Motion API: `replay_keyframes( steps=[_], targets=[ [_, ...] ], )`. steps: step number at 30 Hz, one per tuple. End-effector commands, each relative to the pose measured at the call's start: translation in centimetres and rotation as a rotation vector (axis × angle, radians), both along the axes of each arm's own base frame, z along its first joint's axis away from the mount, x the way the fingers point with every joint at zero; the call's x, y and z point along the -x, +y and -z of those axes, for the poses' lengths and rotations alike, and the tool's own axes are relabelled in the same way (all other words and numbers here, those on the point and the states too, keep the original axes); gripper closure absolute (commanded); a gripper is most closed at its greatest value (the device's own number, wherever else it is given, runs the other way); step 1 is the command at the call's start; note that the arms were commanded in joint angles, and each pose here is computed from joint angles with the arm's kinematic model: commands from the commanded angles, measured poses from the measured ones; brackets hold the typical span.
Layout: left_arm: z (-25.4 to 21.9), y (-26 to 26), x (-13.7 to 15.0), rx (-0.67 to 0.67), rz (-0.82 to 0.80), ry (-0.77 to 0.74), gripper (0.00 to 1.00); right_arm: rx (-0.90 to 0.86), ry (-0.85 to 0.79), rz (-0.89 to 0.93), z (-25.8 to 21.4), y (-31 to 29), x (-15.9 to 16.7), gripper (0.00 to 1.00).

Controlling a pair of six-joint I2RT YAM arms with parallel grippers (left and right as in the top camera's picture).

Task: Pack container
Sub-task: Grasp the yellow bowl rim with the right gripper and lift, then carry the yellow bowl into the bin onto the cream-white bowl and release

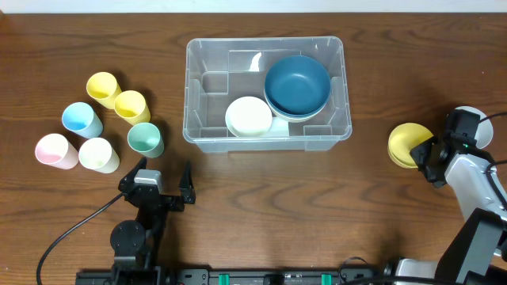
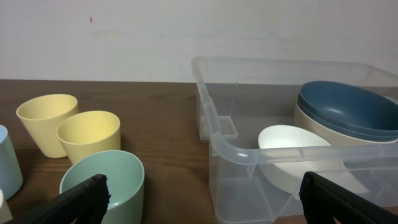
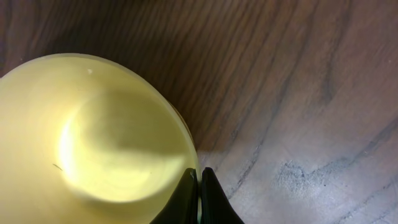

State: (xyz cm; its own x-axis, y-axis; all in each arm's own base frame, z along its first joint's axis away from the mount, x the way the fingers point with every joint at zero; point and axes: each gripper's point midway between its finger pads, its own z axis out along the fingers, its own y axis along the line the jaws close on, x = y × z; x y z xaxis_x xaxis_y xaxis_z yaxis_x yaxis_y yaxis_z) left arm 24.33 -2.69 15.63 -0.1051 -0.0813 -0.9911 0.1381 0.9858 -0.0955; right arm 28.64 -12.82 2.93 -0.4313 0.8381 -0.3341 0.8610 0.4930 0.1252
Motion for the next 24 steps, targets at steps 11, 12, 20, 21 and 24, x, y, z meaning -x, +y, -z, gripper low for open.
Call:
replay_keyframes(
  steps=[11,12,20,21,24],
  targets=[
    [1.5,-0.1,0.1,-0.016,0.012,0.042,0.02,-0.018,-0.278,-0.285,-9.8,1.6,-6.4,0.99],
    [1.5,-0.1,0.1,-0.016,0.012,0.042,0.02,-0.019,-0.298,-0.293,-11.0,1.7,-6.7,0.99],
    [1.5,-0.1,0.1,-0.016,0.012,0.042,0.02,-0.062,-0.544,-0.506,-21.5,5.5,-8.3,0.99],
    [1.5,-0.1,0.1,-0.016,0.012,0.042,0.02,-0.082,-0.586,-0.540,-22.6,6.4,-8.4,0.99],
    [1.5,-0.1,0.1,-0.016,0.012,0.043,0.02,-0.123,-0.670,-0.632,-24.7,9.1,-8.8,0.99]
  ],
)
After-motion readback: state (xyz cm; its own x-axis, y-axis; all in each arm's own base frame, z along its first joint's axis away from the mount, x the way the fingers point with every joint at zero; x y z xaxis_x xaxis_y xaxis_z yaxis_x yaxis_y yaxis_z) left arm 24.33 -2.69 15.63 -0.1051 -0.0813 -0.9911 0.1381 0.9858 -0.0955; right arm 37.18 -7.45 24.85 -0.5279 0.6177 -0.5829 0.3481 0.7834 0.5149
